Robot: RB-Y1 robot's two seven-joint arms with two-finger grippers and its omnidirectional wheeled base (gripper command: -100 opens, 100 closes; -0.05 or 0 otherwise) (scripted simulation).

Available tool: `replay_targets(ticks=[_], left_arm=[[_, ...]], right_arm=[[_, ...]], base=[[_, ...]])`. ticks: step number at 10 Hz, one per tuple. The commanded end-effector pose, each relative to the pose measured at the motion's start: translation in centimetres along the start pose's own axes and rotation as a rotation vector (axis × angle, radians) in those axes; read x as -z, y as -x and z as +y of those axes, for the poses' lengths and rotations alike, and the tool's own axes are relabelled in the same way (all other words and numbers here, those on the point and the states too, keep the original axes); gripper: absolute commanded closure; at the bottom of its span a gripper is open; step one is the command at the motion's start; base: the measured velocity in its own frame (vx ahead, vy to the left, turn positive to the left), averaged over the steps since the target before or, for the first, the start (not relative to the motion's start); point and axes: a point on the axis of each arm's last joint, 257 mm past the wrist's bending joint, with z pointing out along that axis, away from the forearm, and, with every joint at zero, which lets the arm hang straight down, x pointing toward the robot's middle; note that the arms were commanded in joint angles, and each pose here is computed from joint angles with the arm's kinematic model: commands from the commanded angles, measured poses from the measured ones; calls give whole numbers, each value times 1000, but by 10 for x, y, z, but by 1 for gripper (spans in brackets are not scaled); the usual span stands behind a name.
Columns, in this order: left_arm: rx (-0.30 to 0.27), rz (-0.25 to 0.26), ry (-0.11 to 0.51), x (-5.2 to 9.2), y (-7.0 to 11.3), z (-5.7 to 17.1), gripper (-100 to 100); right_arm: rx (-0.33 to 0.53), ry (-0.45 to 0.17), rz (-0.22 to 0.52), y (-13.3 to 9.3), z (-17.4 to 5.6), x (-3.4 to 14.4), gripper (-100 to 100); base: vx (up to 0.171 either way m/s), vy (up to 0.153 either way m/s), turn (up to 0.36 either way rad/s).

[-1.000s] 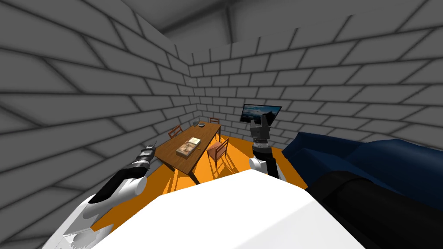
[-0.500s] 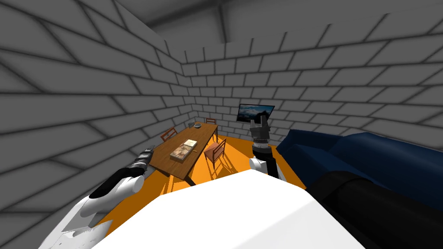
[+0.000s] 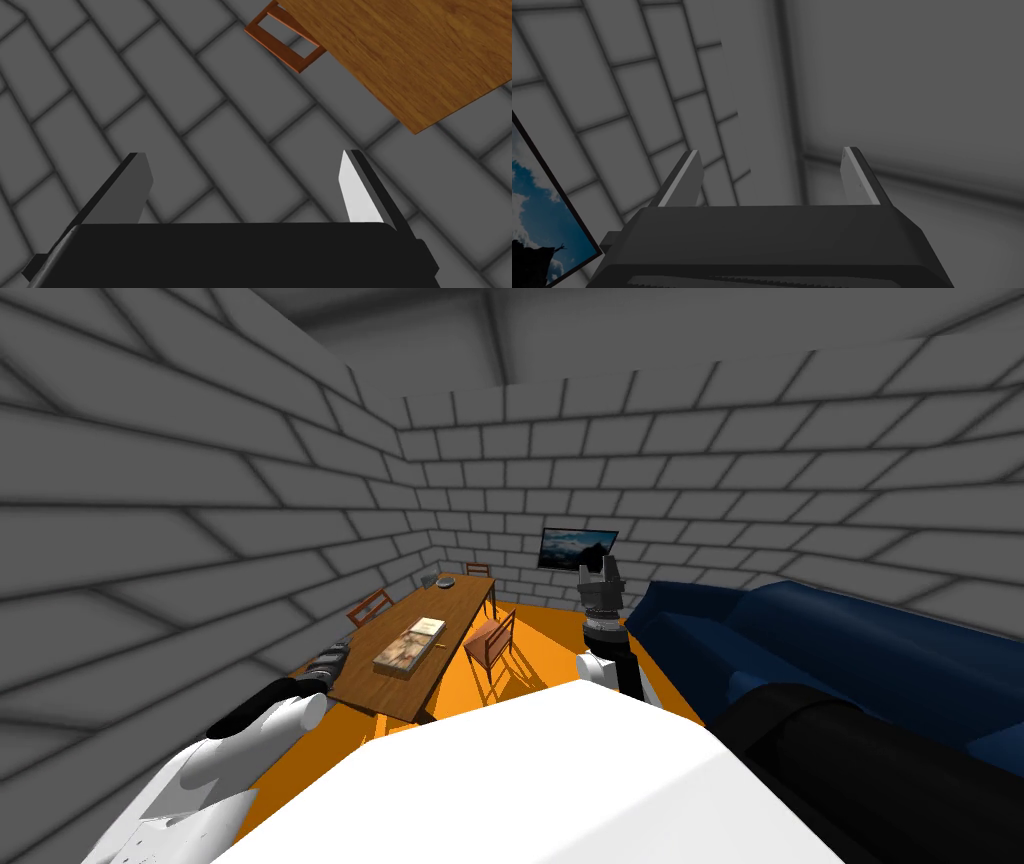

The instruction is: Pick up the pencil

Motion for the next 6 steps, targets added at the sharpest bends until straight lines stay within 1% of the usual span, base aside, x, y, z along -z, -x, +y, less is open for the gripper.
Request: replay_targets(ticks=[1,2,3,4,5,6], left_arm=[[0,17,59,-2,-4,18,-100],[0,21,67,-2,-5,20,-100],[4,34,127,-7,-4,40,-100],[5,42,147,-6,-6,46,-100],[10,52,188,-9,-5,58,-100],[13,67,225,-8,-9,71,-100]], right_arm=[[0,0,0,0,0,0,0],[0,0,0,0,0,0,0],[0,0,0,0,0,0,0],[0,0,0,0,0,0,0],[0,0,0,0,0,0,0],[0,0,0,0,0,0,0]], base=[[44,5,-115],[15,2,2],[28,-5,-228],[37,6,-122],[56,6,-222],[51,14,-121]])
